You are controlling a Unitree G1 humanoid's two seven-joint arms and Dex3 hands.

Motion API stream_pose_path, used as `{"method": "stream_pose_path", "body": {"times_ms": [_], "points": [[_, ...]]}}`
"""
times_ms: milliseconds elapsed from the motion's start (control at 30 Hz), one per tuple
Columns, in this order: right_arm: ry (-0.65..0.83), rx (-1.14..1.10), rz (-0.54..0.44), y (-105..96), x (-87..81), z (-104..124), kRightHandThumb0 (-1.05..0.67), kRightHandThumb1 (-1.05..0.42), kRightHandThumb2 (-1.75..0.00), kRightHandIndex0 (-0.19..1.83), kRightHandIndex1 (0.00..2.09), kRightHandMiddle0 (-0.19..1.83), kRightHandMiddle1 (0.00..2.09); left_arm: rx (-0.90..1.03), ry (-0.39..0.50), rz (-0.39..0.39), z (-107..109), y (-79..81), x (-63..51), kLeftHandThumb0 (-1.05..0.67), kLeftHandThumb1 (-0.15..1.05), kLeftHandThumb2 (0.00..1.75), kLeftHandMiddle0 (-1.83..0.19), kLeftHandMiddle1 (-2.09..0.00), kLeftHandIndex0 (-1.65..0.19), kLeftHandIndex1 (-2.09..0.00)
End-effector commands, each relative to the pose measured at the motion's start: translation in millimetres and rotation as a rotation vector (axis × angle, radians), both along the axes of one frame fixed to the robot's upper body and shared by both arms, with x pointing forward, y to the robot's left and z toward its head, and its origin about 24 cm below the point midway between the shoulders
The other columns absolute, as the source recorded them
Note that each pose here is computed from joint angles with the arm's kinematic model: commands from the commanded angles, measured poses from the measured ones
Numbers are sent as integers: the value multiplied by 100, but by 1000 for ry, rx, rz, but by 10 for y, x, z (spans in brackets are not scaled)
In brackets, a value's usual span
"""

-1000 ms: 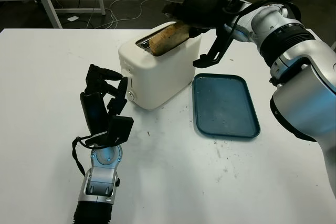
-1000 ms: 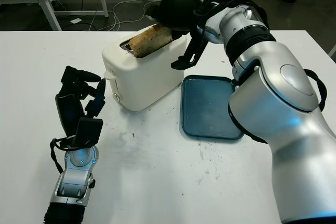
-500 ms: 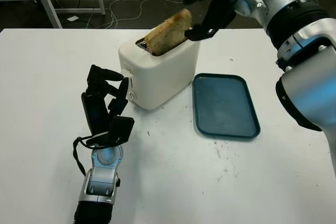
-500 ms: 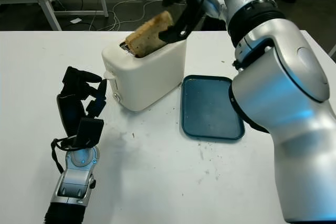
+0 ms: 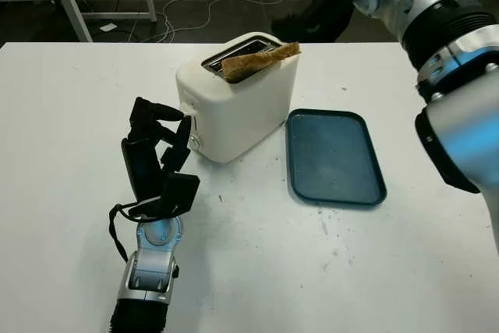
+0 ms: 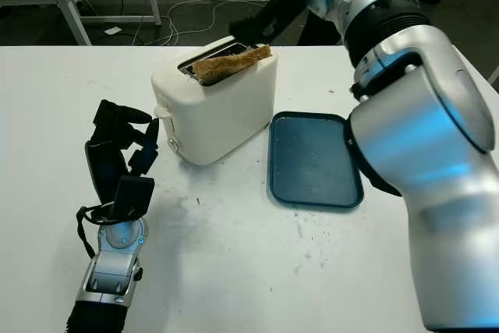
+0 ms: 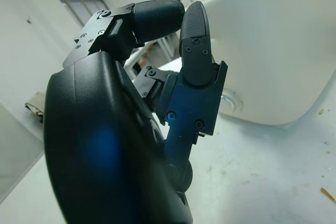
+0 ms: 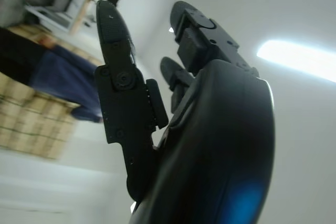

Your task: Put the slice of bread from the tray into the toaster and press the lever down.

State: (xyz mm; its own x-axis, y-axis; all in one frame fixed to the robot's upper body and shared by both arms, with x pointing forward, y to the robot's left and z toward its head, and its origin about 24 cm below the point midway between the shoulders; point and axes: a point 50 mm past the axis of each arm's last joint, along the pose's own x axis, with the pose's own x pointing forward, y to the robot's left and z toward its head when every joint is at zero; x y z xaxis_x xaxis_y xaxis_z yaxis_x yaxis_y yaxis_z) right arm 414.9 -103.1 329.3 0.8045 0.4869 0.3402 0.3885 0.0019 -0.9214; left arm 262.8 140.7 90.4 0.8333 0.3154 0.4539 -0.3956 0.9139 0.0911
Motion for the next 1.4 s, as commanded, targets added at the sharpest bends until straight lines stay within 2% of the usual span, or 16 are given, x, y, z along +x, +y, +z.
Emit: {"method": "stream_pose_path", "body": {"times_ms": [0, 133, 233, 333, 500, 733, 933, 1133, 1233, 1367], "points": [[40, 81, 45, -73, -25, 39, -49, -77, 0, 38, 85, 70, 12, -7, 3, -8, -42, -35, -23, -40, 92, 37, -79, -175, -40, -174], [62, 192, 153, -191, -99, 96, -67, -73, 0, 39, 82, 69, 11, -13, 6, -12, -51, -35, -29, -40, 92, 38, -78, -175, -39, -173], [43, 258, 278, -264, -191, 71, -80, -72, 0, 37, 84, 68, 10, 0, 8, -8, -53, -32, -33, -40, 92, 38, -76, -175, -38, -173], [9, 245, 367, -332, -300, -39, -88, -75, -1, 31, 84, 65, 8, 0, 9, -10, -53, -38, -33, -40, 92, 38, -75, -175, -37, -173], [-11, 178, 463, -374, -488, -412, -89, -76, -1, 26, 78, 58, 4, -1, 10, -16, -54, -55, -31, -41, 92, 38, -74, -175, -37, -172], [-9, 33, 425, -375, -604, -1003, -87, -77, 0, 16, 82, 52, 0, -5, 7, -18, -50, -62, -25, -40, 92, 38, -77, -175, -39, -172], [1, -29, 408, -334, -600, -1317, -87, -71, 0, 17, 76, 51, 1, -10, 7, -21, -48, -62, -21, -40, 92, 38, -78, -175, -39, -171], [-99, -90, 372, -244, -507, -1449, -93, -70, 0, 24, 67, 54, 2, -10, 10, -28, -38, -71, -15, -40, 92, 38, -79, -175, -40, -171], [-205, -94, 362, -202, -458, -1474, -85, -68, 0, 32, 67, 58, 4, -9, 13, -30, -40, -78, -14, -40, 92, 37, -79, -175, -40, -171], [-259, -41, 370, -139, -405, -1468, -72, -69, -1, 32, 67, 57, 3, -15, 13, -40, -46, -90, -14, -40, 92, 37, -79, -175, -39, -171]]}}
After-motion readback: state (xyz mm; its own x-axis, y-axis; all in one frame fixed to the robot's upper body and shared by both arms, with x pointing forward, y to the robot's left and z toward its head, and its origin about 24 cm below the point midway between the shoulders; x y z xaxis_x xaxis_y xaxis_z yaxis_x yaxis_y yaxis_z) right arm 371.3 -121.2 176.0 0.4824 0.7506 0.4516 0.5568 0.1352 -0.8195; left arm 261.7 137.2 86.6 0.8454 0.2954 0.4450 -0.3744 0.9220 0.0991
